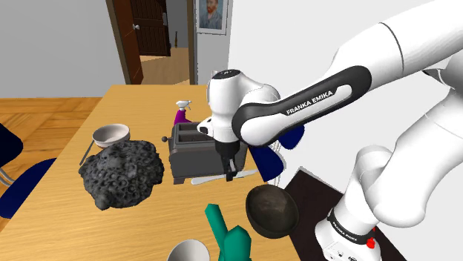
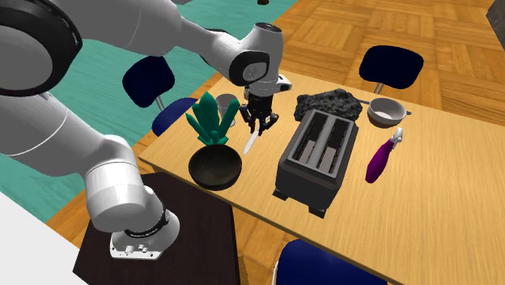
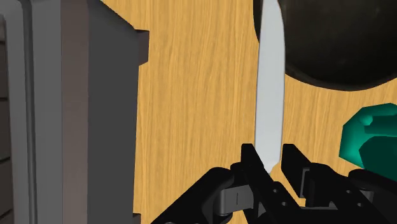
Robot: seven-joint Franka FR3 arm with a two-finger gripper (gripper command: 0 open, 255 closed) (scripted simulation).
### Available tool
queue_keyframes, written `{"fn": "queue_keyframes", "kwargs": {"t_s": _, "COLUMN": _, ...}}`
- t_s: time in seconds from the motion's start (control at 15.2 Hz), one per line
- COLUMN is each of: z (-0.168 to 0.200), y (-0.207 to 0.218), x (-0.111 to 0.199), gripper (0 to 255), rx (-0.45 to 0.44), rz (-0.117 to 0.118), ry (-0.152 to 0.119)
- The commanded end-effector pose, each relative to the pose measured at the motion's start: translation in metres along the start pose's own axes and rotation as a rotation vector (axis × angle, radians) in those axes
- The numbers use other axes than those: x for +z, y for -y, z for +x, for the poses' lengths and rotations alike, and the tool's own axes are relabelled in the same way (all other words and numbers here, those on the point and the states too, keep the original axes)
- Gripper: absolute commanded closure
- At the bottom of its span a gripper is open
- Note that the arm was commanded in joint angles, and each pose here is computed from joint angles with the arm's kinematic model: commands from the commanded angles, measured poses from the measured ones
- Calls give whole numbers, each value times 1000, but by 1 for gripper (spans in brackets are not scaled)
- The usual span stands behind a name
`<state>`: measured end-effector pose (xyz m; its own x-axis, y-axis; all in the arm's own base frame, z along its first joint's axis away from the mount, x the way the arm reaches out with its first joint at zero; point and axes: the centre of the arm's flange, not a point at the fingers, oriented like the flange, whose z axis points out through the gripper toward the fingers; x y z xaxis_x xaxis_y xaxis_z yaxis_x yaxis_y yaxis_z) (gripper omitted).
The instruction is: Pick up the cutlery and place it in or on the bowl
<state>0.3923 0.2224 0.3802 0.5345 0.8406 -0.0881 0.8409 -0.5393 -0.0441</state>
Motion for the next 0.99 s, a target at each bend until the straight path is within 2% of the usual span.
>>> {"fn": "queue_keyframes", "kwargs": {"t_s": 0.0, "z": -22, "y": 16, "x": 0, "gripper": 255, "rx": 0, "rz": 0, "ry": 0}}
{"fn": "queue_keyframes", "kwargs": {"t_s": 0.73, "z": -140, "y": 101, "x": 9, "gripper": 255, "rx": 0, "rz": 0, "ry": 0}}
{"fn": "queue_keyframes", "kwargs": {"t_s": 0.92, "z": -144, "y": 104, "x": 20, "gripper": 255, "rx": 0, "rz": 0, "ry": 0}}
